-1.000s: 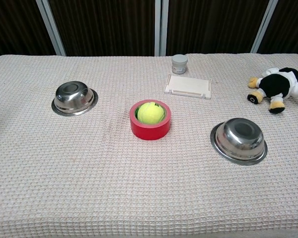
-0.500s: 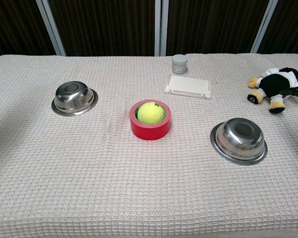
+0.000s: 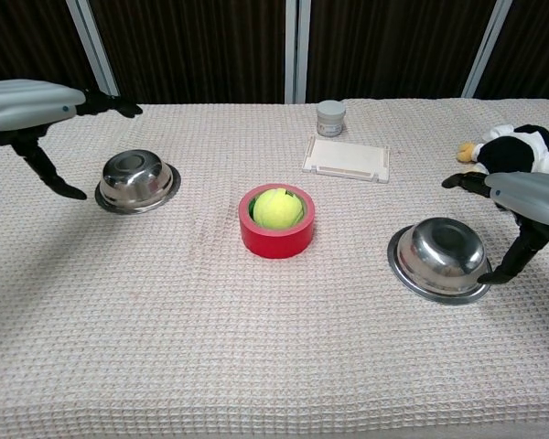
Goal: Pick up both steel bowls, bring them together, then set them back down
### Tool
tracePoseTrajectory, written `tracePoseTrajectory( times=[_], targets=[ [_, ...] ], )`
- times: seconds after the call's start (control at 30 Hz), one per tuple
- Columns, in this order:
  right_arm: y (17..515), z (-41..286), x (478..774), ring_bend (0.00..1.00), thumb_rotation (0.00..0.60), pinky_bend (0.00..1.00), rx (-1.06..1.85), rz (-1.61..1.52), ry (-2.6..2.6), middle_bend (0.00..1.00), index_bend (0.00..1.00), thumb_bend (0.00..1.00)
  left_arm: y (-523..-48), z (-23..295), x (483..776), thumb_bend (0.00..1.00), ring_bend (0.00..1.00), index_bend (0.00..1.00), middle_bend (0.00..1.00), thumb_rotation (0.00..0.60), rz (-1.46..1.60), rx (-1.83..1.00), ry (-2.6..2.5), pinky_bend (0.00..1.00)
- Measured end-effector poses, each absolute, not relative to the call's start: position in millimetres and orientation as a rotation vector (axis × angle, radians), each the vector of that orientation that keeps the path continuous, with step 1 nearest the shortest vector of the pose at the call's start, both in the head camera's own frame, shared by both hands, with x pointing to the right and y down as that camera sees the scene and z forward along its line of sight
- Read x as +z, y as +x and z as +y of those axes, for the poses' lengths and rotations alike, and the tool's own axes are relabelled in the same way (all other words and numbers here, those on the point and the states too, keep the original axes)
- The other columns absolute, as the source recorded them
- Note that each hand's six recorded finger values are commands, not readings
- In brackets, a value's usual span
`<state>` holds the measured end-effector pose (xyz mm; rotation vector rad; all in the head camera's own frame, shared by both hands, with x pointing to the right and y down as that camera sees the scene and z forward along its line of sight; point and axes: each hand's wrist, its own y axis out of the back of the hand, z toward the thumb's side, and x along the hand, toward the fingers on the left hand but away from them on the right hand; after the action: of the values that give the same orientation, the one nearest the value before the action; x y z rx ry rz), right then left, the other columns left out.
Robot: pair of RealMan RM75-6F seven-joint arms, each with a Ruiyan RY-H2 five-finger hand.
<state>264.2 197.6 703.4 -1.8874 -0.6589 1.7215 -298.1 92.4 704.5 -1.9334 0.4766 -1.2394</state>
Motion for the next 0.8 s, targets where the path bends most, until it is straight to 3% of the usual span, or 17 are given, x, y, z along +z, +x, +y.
tracePoseTrajectory(
  times=[0.5,0.8],
  targets=[
    [261.7,193.8,712.7,0.0,0.6,0.06,1.737,-0.698,-1.986,0.0,0.0,0.01,-284.1,62.7,753.8,0.0,0.0,0.1,0.06,0.6,0.393,-1.367,-2.013,0.15],
    [256.7,192.8,719.0,0.0,0.6,0.07,1.757,-0.653,-2.02,0.0,0.0,0.02,-282.7,65.1,770.8,0.0,0.0,0.1,0.06,0.6,0.379,-1.403,-2.061,0.15]
  ],
)
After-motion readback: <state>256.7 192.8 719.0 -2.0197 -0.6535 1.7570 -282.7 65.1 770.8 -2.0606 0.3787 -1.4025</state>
